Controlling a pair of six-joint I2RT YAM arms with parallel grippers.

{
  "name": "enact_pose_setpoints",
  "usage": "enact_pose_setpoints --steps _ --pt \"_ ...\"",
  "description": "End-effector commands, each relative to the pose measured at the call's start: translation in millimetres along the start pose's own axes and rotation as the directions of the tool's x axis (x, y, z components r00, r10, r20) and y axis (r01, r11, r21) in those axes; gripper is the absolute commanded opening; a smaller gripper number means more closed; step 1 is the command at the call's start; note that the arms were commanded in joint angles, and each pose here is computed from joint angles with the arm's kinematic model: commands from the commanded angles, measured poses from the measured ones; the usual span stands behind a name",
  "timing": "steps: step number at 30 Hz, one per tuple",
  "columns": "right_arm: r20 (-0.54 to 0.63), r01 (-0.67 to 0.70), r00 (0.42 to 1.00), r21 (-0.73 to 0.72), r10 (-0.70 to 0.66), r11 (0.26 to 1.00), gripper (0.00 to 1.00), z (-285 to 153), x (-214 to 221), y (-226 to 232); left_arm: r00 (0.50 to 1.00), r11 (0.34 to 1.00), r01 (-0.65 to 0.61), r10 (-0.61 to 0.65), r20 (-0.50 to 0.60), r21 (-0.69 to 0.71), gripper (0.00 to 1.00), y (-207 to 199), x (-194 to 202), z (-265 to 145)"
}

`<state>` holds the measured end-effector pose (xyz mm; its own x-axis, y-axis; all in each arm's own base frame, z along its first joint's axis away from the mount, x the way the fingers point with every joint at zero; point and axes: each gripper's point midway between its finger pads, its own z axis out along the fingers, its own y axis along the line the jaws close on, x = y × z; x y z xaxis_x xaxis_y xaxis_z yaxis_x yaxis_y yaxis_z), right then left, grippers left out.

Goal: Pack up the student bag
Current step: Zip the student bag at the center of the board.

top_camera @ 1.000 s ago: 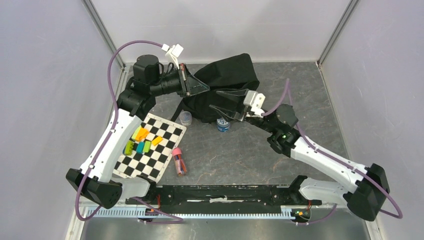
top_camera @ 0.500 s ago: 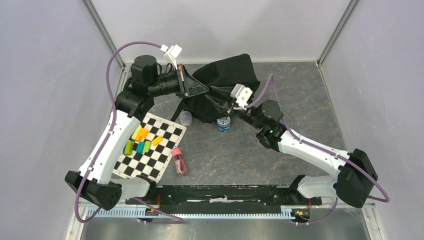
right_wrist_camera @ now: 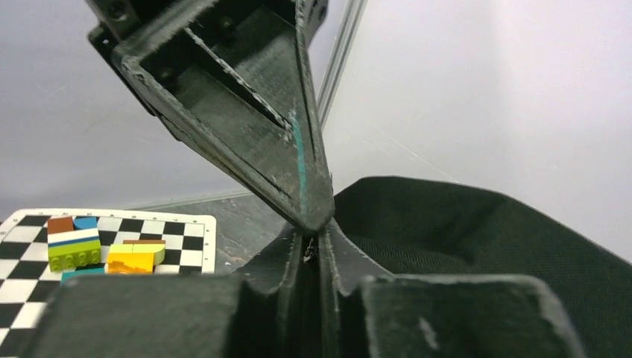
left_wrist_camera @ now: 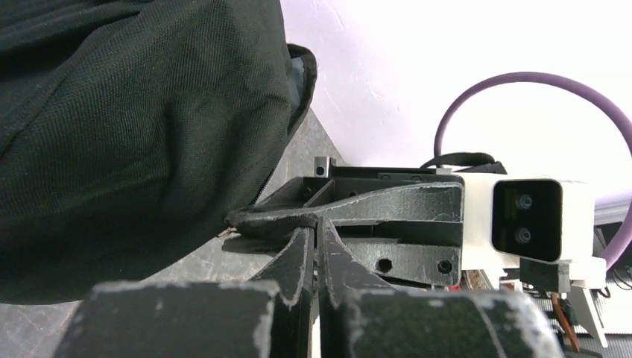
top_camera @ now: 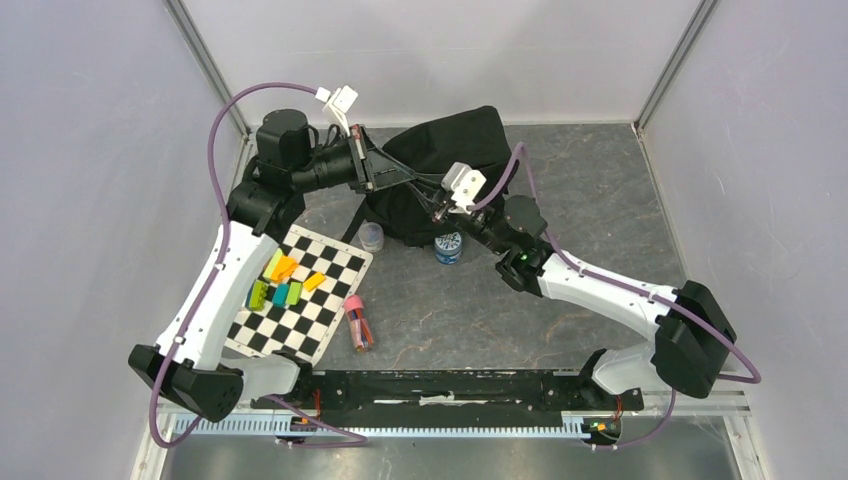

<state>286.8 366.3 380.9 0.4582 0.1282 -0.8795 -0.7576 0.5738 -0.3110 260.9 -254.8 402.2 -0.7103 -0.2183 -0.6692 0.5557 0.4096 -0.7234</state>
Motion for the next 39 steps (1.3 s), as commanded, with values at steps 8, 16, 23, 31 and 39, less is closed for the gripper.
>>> enact_pose_setpoints --steps 8,16,23,31,39 --pt "0.069 -0.063 0.997 0.286 0.046 0.956 0.00 -10 -20 -45 0.838 0.857 -0.516 0.504 0.210 -0.002 0.95 -48 -22 -53" --pt "0.089 -0.113 0.992 0.291 0.091 0.950 0.00 -2 -31 -48 0.711 0.714 -0.607 0.684 0.163 -0.350 0.99 39 -16 -64" --pt "0.075 -0.145 0.989 0.267 0.130 0.953 0.00 15 -39 -48 0.712 0.699 -0.614 0.691 0.126 -0.366 0.84 79 -13 -34" --pt "0.093 -0.152 0.987 0.234 0.134 0.960 0.00 29 -49 -47 0.714 0.701 -0.623 0.691 0.114 -0.347 0.74 99 -27 -1" --pt "0.059 -0.097 0.995 0.280 0.084 0.955 0.00 31 -50 -58 0.739 0.762 -0.604 0.646 0.193 -0.235 0.26 84 -32 22"
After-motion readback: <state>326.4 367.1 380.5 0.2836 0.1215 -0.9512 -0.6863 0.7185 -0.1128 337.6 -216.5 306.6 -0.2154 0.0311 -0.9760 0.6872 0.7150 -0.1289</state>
